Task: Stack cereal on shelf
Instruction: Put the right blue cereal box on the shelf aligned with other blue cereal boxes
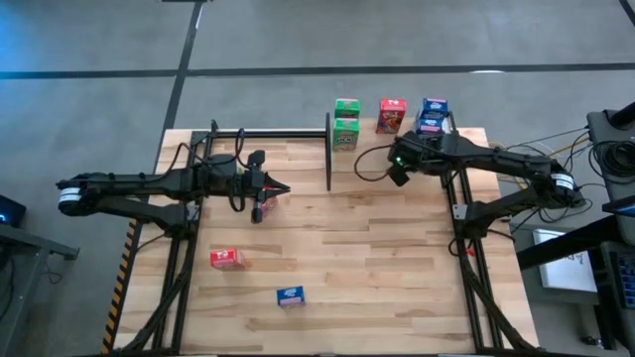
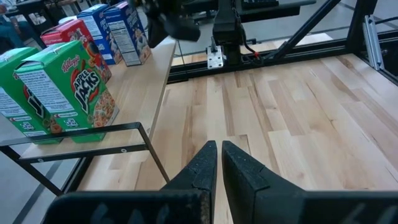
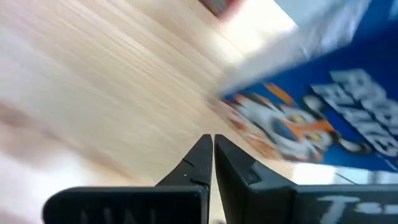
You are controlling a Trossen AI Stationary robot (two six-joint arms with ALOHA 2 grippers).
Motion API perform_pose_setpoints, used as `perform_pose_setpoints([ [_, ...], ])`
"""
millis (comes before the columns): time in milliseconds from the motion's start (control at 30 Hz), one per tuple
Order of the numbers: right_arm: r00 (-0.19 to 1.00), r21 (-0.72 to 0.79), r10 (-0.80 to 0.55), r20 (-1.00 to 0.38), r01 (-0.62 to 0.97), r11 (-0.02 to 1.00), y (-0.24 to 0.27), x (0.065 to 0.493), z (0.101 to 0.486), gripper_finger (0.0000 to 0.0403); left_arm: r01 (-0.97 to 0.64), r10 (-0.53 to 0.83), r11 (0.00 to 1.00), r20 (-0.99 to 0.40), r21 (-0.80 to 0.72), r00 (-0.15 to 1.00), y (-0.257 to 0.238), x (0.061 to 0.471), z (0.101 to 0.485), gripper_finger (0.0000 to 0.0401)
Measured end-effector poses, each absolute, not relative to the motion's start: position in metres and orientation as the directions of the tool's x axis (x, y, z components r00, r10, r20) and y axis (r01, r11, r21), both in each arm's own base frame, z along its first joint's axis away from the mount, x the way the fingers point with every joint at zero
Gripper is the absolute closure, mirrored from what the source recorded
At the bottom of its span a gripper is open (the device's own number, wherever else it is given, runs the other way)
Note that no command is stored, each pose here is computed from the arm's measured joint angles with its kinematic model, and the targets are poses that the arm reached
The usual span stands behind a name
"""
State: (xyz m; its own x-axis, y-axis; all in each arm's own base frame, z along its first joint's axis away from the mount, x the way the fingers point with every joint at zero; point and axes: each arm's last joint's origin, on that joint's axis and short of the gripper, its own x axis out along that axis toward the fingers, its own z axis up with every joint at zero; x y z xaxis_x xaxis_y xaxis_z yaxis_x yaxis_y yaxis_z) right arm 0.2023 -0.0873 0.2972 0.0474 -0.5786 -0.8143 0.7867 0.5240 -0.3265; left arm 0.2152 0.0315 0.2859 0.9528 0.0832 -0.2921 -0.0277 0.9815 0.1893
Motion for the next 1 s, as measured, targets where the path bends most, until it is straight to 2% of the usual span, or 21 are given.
perform_pose_setpoints([
  [200, 0.269, -0.161, -0.593, -0.759, 0.805, 0.572, -0.080, 0.221, 0.333, 0.0394, -0.028, 0.083, 0.982, -0.292, 0.189, 0.953, 0.031, 0.215, 0.286, 0.0394],
  [333, 0.335, -0.106, -0.612, -0.716, 0.815, 0.569, -0.081, 0.228, 0.347, 0.0394, -0.028, 0.083, 0.982, -0.292, 0.189, 0.953, 0.032, 0.215, 0.286, 0.0394],
  [567, 0.283, -0.137, -0.655, -0.700, 0.848, 0.512, -0.096, 0.231, 0.349, 0.0394, -0.028, 0.083, 0.981, -0.291, 0.190, 0.953, 0.032, 0.215, 0.286, 0.0394],
  [1000, 0.045, -0.327, -0.691, -0.722, 0.857, 0.398, -0.115, 0.217, 0.336, 0.0394, -0.027, 0.083, 0.981, -0.292, 0.190, 0.953, 0.031, 0.215, 0.286, 0.0394],
])
